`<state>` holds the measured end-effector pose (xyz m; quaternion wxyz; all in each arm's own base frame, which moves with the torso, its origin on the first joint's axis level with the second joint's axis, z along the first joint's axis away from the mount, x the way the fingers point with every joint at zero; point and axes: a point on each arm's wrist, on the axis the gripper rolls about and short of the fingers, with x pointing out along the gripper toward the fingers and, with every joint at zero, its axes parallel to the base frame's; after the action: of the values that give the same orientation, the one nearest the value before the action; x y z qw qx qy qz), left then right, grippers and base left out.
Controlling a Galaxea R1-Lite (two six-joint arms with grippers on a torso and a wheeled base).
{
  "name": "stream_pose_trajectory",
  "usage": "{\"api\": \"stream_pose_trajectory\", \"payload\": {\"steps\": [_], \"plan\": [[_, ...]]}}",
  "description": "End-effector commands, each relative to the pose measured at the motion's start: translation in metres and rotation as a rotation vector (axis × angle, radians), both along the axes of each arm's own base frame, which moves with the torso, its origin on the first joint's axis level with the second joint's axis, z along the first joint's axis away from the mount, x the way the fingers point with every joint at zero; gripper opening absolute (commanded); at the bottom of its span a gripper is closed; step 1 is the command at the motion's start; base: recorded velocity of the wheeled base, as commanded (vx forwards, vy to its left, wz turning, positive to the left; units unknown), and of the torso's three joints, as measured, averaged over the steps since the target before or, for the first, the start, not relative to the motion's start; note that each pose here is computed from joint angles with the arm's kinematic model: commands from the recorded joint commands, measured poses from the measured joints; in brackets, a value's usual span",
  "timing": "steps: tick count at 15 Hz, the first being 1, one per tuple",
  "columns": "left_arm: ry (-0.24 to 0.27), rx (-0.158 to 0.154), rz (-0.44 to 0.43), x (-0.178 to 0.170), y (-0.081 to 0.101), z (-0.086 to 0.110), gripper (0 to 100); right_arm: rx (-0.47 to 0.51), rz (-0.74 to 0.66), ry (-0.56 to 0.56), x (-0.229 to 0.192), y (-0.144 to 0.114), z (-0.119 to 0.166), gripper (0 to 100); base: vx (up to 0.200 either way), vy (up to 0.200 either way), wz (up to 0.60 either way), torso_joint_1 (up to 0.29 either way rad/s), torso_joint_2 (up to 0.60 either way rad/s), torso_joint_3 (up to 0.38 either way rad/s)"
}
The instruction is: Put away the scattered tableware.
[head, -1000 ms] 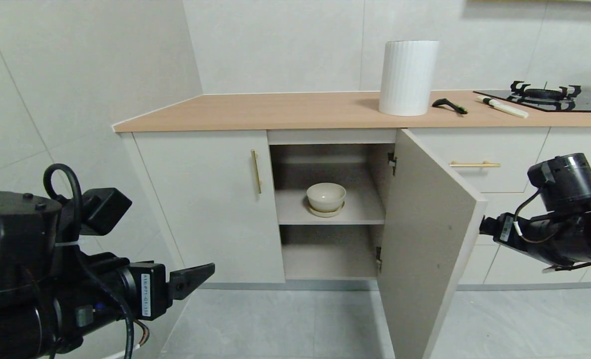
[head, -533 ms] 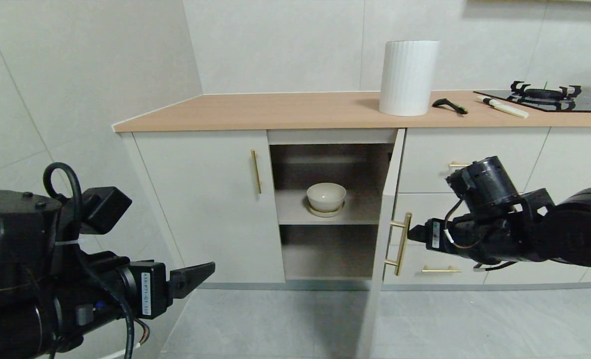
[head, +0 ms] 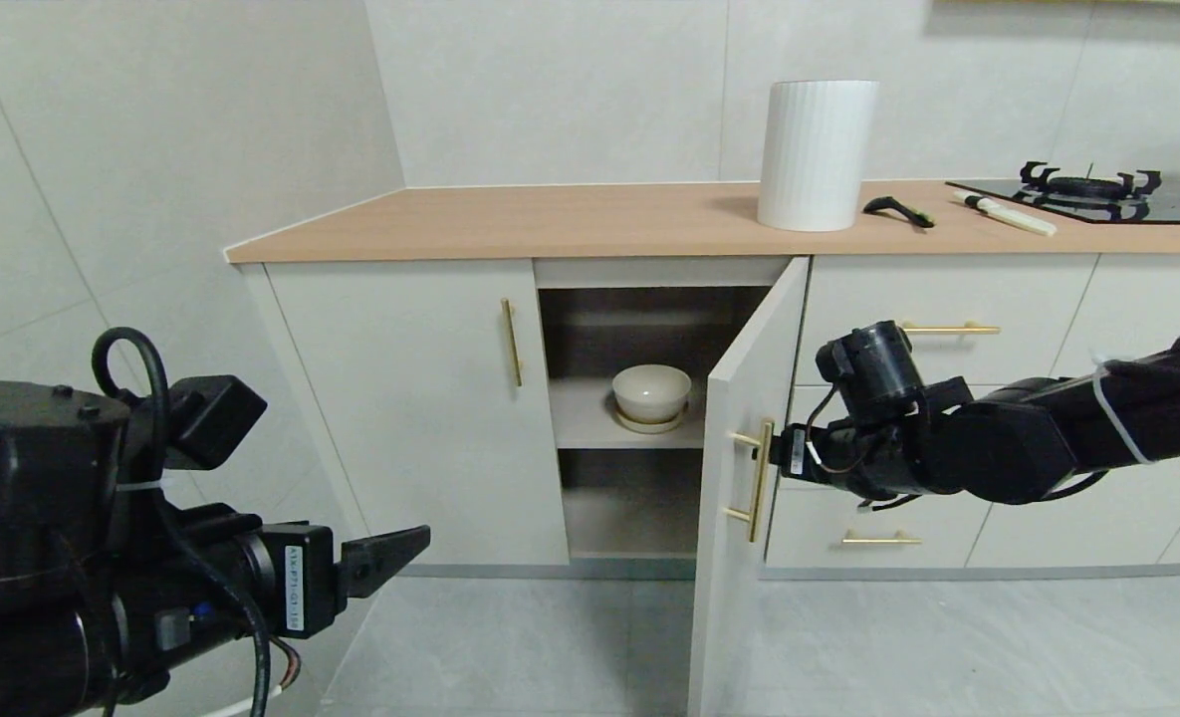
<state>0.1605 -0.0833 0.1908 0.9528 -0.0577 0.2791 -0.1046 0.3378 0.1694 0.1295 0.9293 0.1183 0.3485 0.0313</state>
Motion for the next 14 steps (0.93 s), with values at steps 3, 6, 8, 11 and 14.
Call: {"api": "stream_pose_trajectory", "payload": {"steps": [3, 6, 8, 11, 14], "plan": [[0.010, 0.005, 0.000, 0.0015, -0.0009, -0.0021, 100, 0.039, -0.034, -0.016, 0.0092, 0.0016, -0.0081, 100, 0.000, 0.000, 0.00, 0.000, 0.00, 0.000], [0.006, 0.004, 0.001, 0.0010, -0.0006, -0.0015, 100, 0.080, -0.050, -0.045, 0.0141, 0.0041, -0.0113, 100, 0.000, 0.000, 0.00, 0.000, 0.00, 0.000], [0.006, 0.004, 0.001, 0.0010, -0.0006, -0.0015, 100, 0.085, -0.051, -0.055, 0.0157, 0.0049, -0.0124, 100, 0.000, 0.000, 0.00, 0.000, 0.00, 0.000], [0.018, 0.024, -0.008, -0.0011, 0.0006, -0.0058, 100, 0.083, -0.052, -0.054, 0.0158, 0.0049, -0.0132, 100, 0.067, 0.000, 0.00, 0.001, 0.00, 0.002], [0.020, 0.035, -0.014, -0.0012, 0.0006, -0.0069, 100, 0.082, -0.051, -0.052, 0.0160, 0.0064, -0.0154, 100, 0.200, 0.000, 0.00, -0.002, 0.00, 0.004]]}}
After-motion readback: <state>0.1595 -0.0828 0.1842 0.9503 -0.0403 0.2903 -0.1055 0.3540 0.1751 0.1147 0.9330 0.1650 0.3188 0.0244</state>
